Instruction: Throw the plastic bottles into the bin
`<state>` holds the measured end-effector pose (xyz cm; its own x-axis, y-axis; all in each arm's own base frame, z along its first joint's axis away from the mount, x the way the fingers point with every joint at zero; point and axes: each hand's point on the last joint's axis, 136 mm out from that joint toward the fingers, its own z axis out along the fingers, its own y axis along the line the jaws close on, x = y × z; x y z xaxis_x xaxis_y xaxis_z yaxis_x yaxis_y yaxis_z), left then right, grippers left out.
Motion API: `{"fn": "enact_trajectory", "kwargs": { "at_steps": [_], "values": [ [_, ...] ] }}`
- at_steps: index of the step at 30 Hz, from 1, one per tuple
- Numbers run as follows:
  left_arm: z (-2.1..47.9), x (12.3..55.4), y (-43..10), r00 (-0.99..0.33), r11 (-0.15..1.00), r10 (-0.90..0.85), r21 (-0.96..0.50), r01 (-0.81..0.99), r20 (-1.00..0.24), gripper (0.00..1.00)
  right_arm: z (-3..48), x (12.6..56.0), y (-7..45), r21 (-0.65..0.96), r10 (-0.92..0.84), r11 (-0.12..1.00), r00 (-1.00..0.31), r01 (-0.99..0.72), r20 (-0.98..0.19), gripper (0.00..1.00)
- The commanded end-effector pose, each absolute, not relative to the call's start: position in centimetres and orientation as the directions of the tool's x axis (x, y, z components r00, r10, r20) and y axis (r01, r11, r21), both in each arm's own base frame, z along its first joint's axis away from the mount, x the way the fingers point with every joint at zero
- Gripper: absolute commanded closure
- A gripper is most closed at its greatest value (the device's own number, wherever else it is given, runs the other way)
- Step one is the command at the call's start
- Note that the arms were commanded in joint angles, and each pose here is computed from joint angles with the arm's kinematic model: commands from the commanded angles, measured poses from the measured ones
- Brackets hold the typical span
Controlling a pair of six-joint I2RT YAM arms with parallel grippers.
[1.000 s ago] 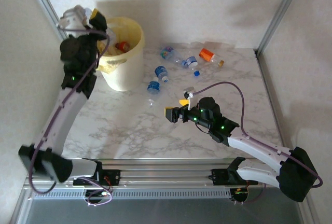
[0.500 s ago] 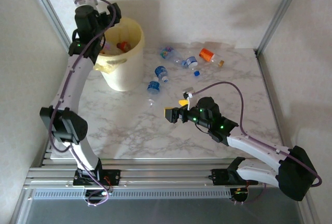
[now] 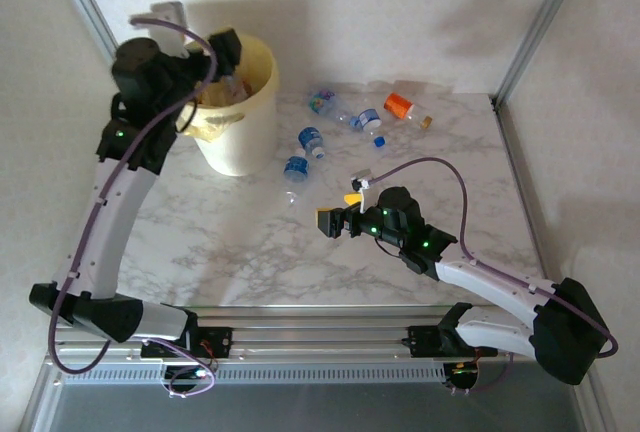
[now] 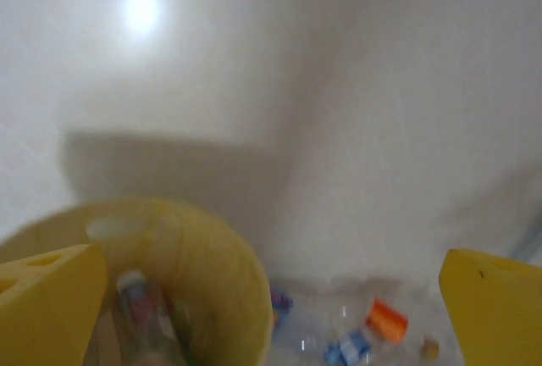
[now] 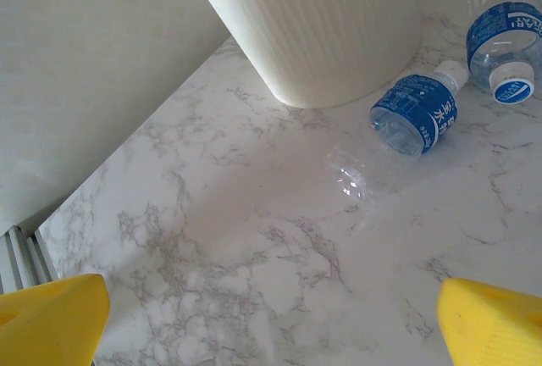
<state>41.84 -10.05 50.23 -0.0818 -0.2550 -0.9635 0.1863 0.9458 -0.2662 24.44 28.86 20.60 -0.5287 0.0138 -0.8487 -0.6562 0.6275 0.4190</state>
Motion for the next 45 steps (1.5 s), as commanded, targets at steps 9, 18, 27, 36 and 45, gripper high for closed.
{"fn": "enact_trajectory", "kwargs": {
  "at_steps": [9,18,27,36,45],
  "values": [
    [33.3,41.5,-18.8,-0.536,0.936,-0.007,-0.194,0.293,-0.844,0.00,21.7,24.4,29.0,0.419,0.028,0.622,-0.516,-0.662,-0.856,0.01],
    [20.7,41.4,-23.6,-0.754,0.942,0.098,-0.183,0.280,-0.650,0.07,22.0,24.2,28.4,0.402,0.025,0.634,-0.502,-0.660,-0.864,0.01],
    [12.8,42.8,-23.0,-0.830,0.975,0.135,-0.076,0.208,-0.541,0.11,22.2,24.0,28.0,0.392,0.025,0.638,-0.491,-0.663,-0.871,0.01],
    [8.5,43.6,-22.3,-0.866,0.984,0.148,-0.013,0.176,-0.477,0.13,22.2,23.9,27.8,0.389,0.023,0.639,-0.489,-0.663,-0.872,0.01],
    [5.8,44.9,-21.2,-0.885,0.989,0.141,0.023,0.146,-0.443,0.15,22.1,23.8,27.7,0.389,0.022,0.640,-0.490,-0.663,-0.872,0.01]
  ]
}}
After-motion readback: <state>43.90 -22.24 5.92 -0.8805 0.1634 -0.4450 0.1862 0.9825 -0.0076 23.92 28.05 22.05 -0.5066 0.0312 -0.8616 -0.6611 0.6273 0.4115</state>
